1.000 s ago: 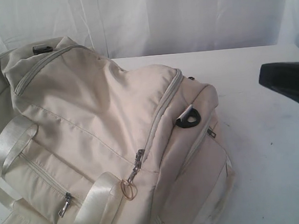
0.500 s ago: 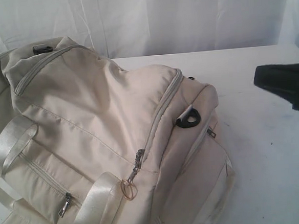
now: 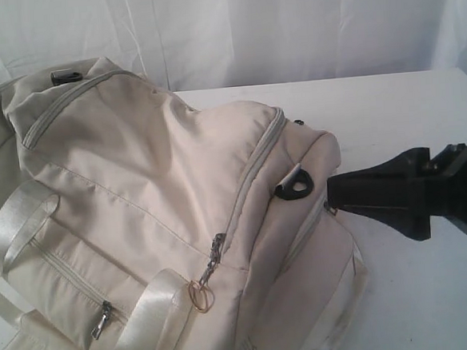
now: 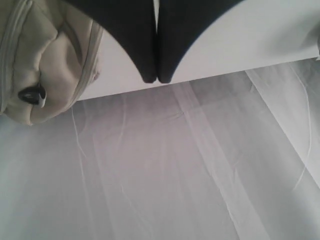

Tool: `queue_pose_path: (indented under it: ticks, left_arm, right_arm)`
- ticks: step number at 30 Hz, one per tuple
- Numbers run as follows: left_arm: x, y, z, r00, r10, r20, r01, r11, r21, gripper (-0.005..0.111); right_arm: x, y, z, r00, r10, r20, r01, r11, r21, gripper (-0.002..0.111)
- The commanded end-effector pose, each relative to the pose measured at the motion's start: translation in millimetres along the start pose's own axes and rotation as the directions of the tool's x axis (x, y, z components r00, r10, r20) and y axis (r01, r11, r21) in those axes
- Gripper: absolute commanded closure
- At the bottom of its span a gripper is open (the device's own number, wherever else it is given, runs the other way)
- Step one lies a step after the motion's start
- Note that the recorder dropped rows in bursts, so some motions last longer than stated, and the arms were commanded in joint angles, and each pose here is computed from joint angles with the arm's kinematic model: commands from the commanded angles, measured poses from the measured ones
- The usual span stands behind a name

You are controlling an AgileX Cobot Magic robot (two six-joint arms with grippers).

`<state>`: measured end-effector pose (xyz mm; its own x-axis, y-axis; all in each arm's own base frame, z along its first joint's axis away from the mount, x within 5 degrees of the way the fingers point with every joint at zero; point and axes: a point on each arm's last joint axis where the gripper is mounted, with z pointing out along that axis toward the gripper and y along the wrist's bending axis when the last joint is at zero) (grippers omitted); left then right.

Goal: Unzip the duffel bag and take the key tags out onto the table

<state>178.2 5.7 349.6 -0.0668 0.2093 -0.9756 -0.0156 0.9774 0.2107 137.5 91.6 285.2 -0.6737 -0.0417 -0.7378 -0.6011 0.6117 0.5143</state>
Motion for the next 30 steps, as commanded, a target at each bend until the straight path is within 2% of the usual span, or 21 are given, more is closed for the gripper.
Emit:
queue_pose_path:
  ticks: [1, 7, 25, 28, 30]
  left_arm:
    - [5, -1.1, 0, 0.997, 0.012, -0.08, -0.011, 1.0, 0.01, 0.107]
    - [15, -1.3, -2, 0.982, 0.013, -0.187, -0.01, 1.0, 0.014, 0.107]
    - [28, -1.7, -6, 0.942, 0.017, -0.336, -0.01, 1.0, 0.022, 0.107]
    - [33, -3.5, -8, 0.917, -0.086, -0.39, 0.094, 0.996, -0.001, 0.107]
    - [39, -6.4, -11, 0.871, -0.189, -0.453, 0.2, 0.98, -0.025, 0.107]
  right_arm:
    - [1, 0, 2, 1.0, 0.002, -0.012, -0.002, 1.0, -0.017, 0.031]
    - [1, 0, 2, 1.0, 0.0, -0.012, 0.0, 1.0, -0.017, 0.031]
    - [0, -1, 2, 1.0, 0.0, -0.004, 0.0, 1.0, -0.007, 0.031]
    - [0, -2, 2, 1.0, -0.002, 0.0, 0.002, 1.0, 0.002, 0.031]
    - [-1, -3, 2, 1.0, -0.002, 0.005, 0.002, 1.0, 0.009, 0.031]
